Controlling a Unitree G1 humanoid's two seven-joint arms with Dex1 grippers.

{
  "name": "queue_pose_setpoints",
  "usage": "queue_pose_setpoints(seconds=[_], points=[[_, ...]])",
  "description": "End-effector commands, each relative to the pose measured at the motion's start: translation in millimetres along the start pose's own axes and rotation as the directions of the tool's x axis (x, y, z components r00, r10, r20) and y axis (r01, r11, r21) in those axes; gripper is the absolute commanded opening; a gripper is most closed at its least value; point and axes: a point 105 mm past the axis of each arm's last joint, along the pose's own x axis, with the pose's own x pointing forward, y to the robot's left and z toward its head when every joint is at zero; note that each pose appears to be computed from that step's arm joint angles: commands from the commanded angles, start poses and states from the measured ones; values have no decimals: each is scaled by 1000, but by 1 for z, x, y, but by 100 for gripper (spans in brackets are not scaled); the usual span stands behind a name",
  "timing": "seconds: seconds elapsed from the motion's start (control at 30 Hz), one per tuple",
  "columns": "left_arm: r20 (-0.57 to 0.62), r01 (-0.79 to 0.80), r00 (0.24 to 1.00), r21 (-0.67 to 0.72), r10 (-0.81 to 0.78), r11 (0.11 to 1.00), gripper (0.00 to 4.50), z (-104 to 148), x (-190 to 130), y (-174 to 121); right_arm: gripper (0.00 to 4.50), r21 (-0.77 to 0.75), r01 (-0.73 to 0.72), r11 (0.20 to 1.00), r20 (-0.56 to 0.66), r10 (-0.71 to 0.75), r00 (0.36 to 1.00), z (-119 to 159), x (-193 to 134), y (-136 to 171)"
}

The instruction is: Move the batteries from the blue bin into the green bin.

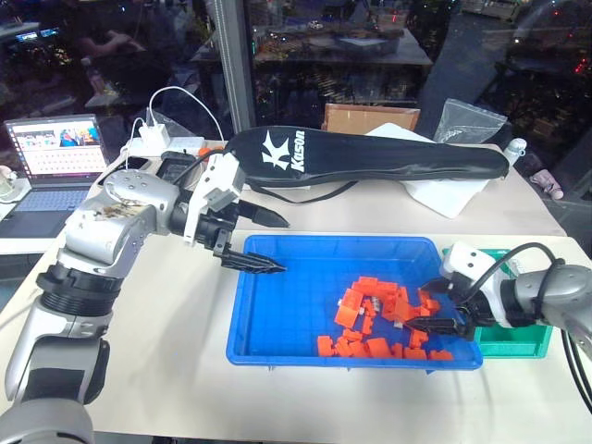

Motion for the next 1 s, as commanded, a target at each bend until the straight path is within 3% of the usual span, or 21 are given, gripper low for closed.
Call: queue_pose_setpoints(seconds=[0.03,0.1,0.2,0.43,0.73,0.87,1.0], points=[[1,-26,1000,35,26,999,450,8,-6,-2,448,-39,-15,999,-7,15,1000,0,2,-2],[-14,-40,999,38,40,998,450,5,-8,-2,448,-32,-20,999,0,20,1000,-1,6,-2],[-20,-48,999,37,49,998,450,3,-9,-1,374,-23,-10,1000,12,11,1000,-1,10,-5],[-24,-56,998,50,57,997,450,2,-8,2,145,-66,-3,998,-2,3,1000,1,5,-8],[-24,-52,998,57,53,997,450,0,-6,2,145,-127,-7,992,141,25,990,44,-34,-9],[-25,-50,998,61,51,997,450,0,-6,2,145,-183,233,955,238,-187,953,66,-46,-51],[-26,-49,998,65,51,997,450,0,-5,1,145,-201,357,912,231,-311,922,69,-43,-83]])
